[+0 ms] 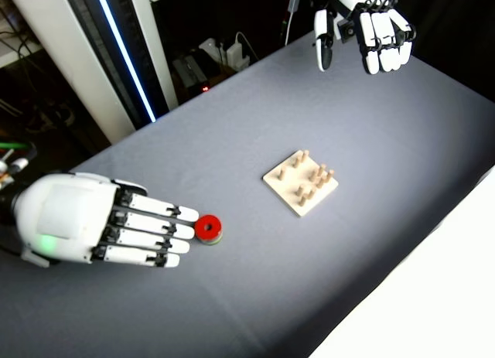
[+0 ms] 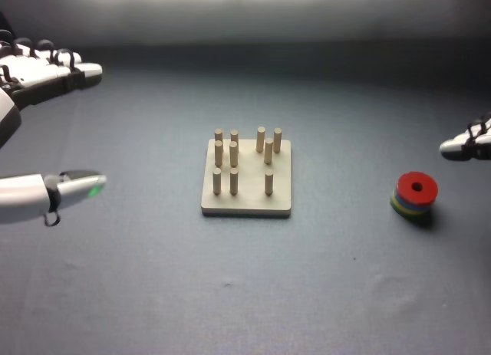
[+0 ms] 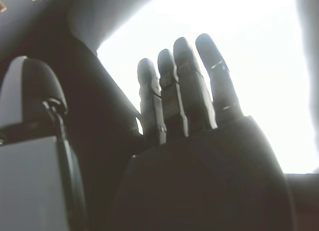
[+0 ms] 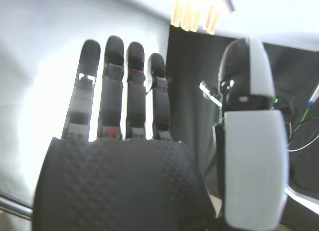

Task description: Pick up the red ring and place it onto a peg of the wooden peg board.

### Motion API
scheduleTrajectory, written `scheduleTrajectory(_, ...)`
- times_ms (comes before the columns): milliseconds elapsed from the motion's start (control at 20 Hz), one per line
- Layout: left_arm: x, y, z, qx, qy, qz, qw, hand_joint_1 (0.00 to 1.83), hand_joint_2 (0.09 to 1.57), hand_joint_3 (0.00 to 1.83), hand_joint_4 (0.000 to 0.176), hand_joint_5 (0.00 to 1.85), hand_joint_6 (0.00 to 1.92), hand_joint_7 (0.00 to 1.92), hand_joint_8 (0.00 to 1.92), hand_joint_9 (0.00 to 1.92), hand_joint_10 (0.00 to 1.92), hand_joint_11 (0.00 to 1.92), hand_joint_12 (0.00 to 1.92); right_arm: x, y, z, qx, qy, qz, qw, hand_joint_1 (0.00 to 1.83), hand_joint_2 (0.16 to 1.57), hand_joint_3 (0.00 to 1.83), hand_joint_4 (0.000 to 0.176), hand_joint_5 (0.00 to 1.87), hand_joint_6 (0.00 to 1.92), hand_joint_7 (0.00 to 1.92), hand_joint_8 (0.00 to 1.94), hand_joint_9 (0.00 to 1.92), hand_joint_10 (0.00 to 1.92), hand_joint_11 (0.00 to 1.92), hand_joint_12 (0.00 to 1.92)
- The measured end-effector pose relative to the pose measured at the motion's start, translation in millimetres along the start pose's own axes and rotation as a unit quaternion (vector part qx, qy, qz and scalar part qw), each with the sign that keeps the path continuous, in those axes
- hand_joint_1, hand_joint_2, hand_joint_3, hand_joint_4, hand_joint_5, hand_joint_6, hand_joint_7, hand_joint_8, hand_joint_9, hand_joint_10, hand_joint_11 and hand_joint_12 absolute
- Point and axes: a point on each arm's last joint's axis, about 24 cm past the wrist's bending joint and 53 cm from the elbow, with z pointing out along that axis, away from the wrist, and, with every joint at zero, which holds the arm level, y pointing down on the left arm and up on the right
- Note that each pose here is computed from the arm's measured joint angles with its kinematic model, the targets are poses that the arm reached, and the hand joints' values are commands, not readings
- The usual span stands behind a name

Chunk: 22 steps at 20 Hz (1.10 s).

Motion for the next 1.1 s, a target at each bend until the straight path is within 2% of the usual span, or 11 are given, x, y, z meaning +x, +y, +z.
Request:
scheduleTrajectory(50,-0.4,-0.7,0,0.001,-0.001,0.0,1.0,0.59,1.02,0.0,0.047,0.32,0.0,0.28,0.0,0.28,0.03,0.0,0.93,1,0.3,0,-0.001,0.001,0.0,1.0,0.93,1.16,0.0,0.009,0.51,0.0,0.53,0.0,0.49,0.01,0.12,0.92)
scheduleTrajectory(150,-0.1,-0.3,0,0.001,0.0,0.0,1.0,0.59,1.01,0.0,0.053,0.33,0.0,0.26,0.0,0.28,0.01,0.0,0.91,-1,1.7,5,-0.003,0.0,-0.003,1.0,0.92,1.16,0.0,0.021,0.5,0.0,0.5,0.0,0.46,0.0,0.11,0.93)
scheduleTrajectory(200,-0.2,-0.5,0,0.001,-0.001,0.0,1.0,0.6,1.01,0.0,0.062,0.33,0.0,0.26,0.0,0.27,0.01,0.0,0.9,-3,3.8,8,-0.007,-0.002,-0.005,1.0,0.99,1.15,0.0,0.006,0.51,0.0,0.51,0.0,0.47,0.0,0.07,1.01)
scheduleTrajectory(350,3.5,0.1,0,0.001,0.001,-0.004,1.0,0.63,1.0,0.0,0.053,0.34,0.0,0.27,0.0,0.28,0.01,0.0,0.93,-3,11.5,19,-0.02,0.003,-0.015,0.9997,1.02,1.11,0.0,0.054,0.51,0.0,0.49,0.0,0.46,0.0,0.0,1.11)
scheduleTrajectory(450,5.0,0.0,0,0.001,0.003,-0.004,1.0,0.67,1.0,0.0,0.028,0.37,0.01,0.3,0.01,0.3,0.01,0.0,0.97,4,14.3,27,-0.024,0.019,-0.029,0.9991,1.03,1.06,0.0,0.058,0.51,0.0,0.48,0.0,0.48,0.0,0.05,1.07)
scheduleTrajectory(550,4.4,0.4,0,0.0,0.002,-0.004,1.0,0.65,1.0,0.0,0.032,0.38,0.0,0.3,0.0,0.29,0.0,0.0,0.93,6,18.4,40,-0.027,0.027,-0.039,0.9985,1.01,1.02,0.0,0.072,0.47,0.0,0.42,0.0,0.39,0.0,0.01,0.93)
scheduleTrajectory(650,5.6,-0.5,0,0.002,0.005,-0.003,1.0,0.68,1.0,0.0,0.035,0.39,0.0,0.3,0.0,0.28,0.0,0.0,0.9,9,19.9,50,-0.029,0.04,-0.056,0.9972,1.01,0.98,0.0,0.062,0.45,0.0,0.39,0.0,0.38,0.01,0.02,0.91)
scheduleTrajectory(700,5.0,0.2,0,0.001,0.004,-0.004,1.0,0.7,1.01,0.0,0.025,0.39,0.0,0.3,0.0,0.27,0.0,0.0,0.84,11,18.2,57,-0.025,0.047,-0.061,0.9967,0.98,0.97,0.0,0.062,0.42,0.0,0.36,0.0,0.37,0.0,0.03,0.91)
scheduleTrajectory(900,5.3,0.6,0,0.0,0.004,-0.004,1.0,0.64,1.01,0.0,0.038,0.4,0.0,0.3,0.0,0.3,0.01,0.0,0.99,25,6.5,76,-0.004,0.077,-0.085,0.9934,0.99,0.94,0.0,0.042,0.38,0.0,0.42,0.01,0.46,0.01,0.05,1.12)
scheduleTrajectory(1000,5.9,0.2,1,0.002,0.006,-0.004,1.0,0.64,1.01,0.0,0.039,0.39,0.0,0.3,0.0,0.26,0.01,0.0,0.85,34,3.6,84,0.003,0.092,-0.098,0.991,1.02,0.94,0.0,0.054,0.39,0.0,0.45,0.01,0.49,0.01,0.07,1.16)
scheduleTrajectory(1100,5.8,0.9,1,0.001,0.006,-0.005,1.0,0.64,1.01,0.0,0.024,0.4,0.0,0.3,0.0,0.27,0.01,0.0,0.86,39,1.5,89,0.008,0.101,-0.108,0.9891,1.02,0.94,0.0,0.069,0.41,0.01,0.47,0.01,0.51,0.02,0.08,1.18)
